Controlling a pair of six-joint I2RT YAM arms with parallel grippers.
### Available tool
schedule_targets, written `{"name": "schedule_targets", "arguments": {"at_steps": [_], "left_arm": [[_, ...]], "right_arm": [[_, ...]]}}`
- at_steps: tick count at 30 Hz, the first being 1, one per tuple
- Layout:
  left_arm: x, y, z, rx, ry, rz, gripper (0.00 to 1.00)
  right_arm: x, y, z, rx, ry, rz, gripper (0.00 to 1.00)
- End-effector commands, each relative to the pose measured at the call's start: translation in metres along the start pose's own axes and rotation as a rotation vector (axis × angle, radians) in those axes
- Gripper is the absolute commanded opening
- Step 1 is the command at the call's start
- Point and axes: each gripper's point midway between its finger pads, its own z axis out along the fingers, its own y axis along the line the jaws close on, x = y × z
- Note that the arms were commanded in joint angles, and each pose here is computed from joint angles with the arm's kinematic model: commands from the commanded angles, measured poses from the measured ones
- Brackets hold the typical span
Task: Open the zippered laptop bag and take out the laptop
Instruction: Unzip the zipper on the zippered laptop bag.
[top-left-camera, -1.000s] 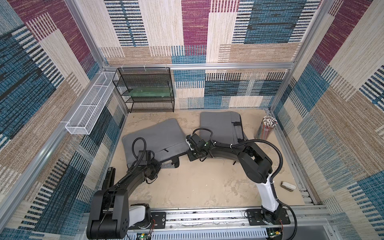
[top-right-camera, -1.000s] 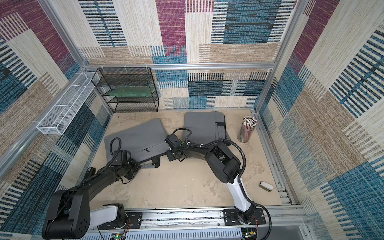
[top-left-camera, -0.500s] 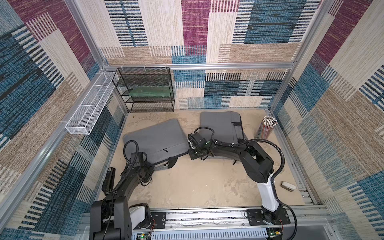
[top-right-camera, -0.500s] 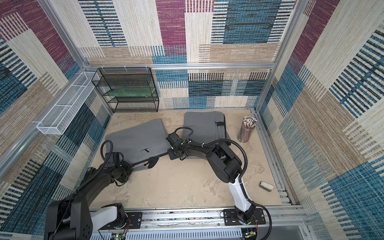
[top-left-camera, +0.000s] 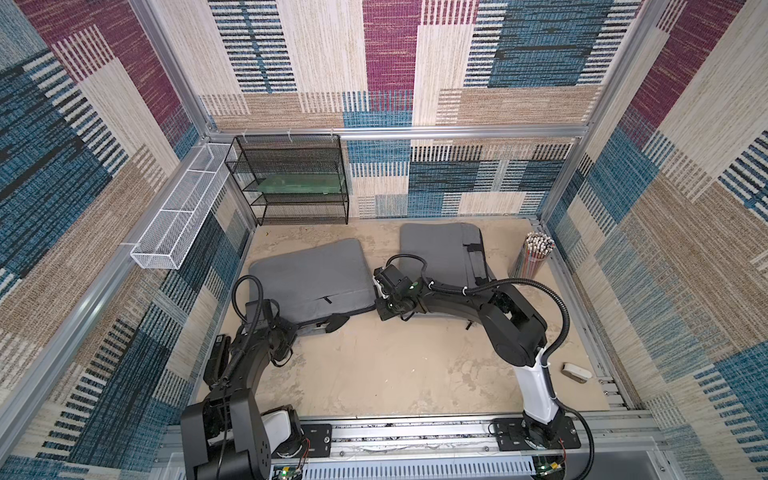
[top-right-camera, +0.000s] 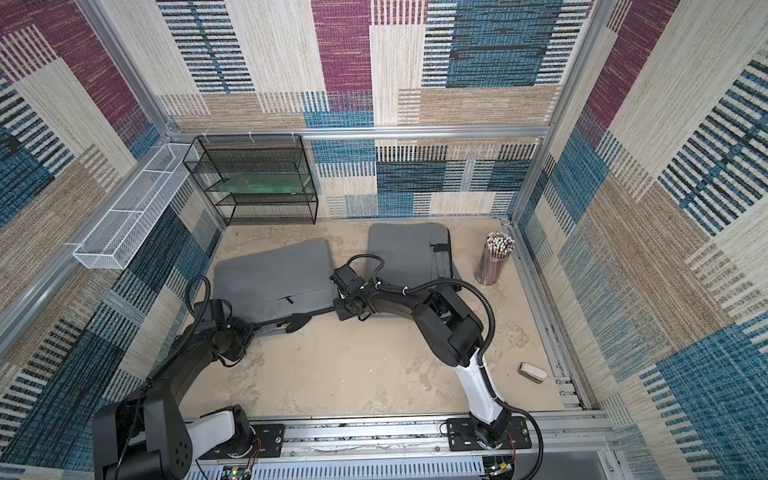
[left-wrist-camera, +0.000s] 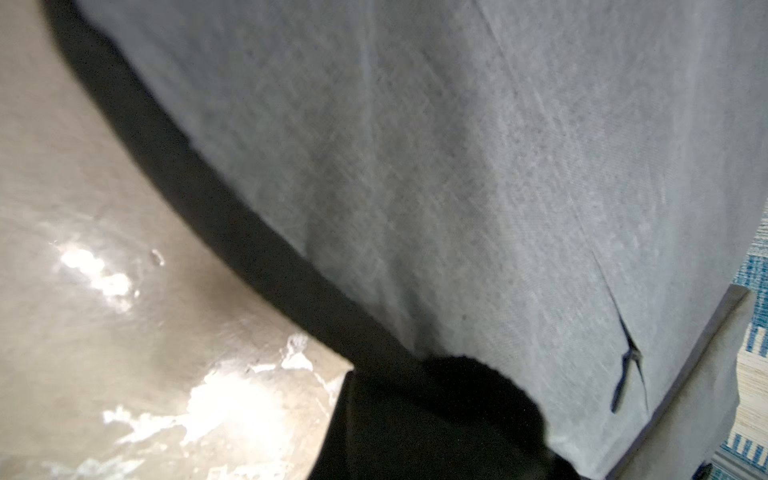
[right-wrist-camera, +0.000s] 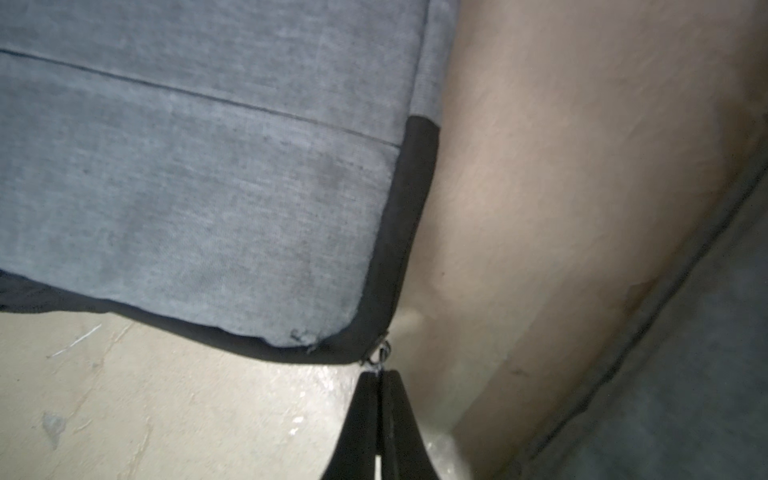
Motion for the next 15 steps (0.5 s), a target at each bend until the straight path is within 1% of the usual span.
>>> {"name": "schedule_targets", "arguments": {"at_steps": [1,2,5,7,10,12,15], "left_arm": [[-0.021,-0.004,0.001,-0.013,-0.062,0.049,0.00],[-0.022,-0.007,0.003,-0.003,-0.055,0.053,0.00],[-0.020,-0.022,0.010,0.064,-0.017,0.071,0.06],[-0.017,-0.030,0.013,0.107,0.003,0.084,0.13],[-0.014,-0.037,0.012,0.145,0.025,0.099,0.30],[-0.012,-0.038,0.008,0.150,0.028,0.106,0.44],[-0.008,-0.033,-0.001,0.129,0.026,0.119,0.58]], "right_arm": [[0.004,-0.008,-0.002,0.066,0.011,0.006,0.00],[0.006,-0.004,-0.001,0.057,0.014,0.003,0.00],[0.009,0.006,0.002,0.040,0.022,-0.001,0.00],[0.013,0.011,0.005,0.027,0.031,-0.005,0.00],[0.016,0.019,0.007,0.015,0.040,-0.013,0.00],[0.016,0.023,0.007,0.011,0.043,-0.020,0.00],[0.014,0.027,0.006,0.001,0.036,-0.023,0.00]]}}
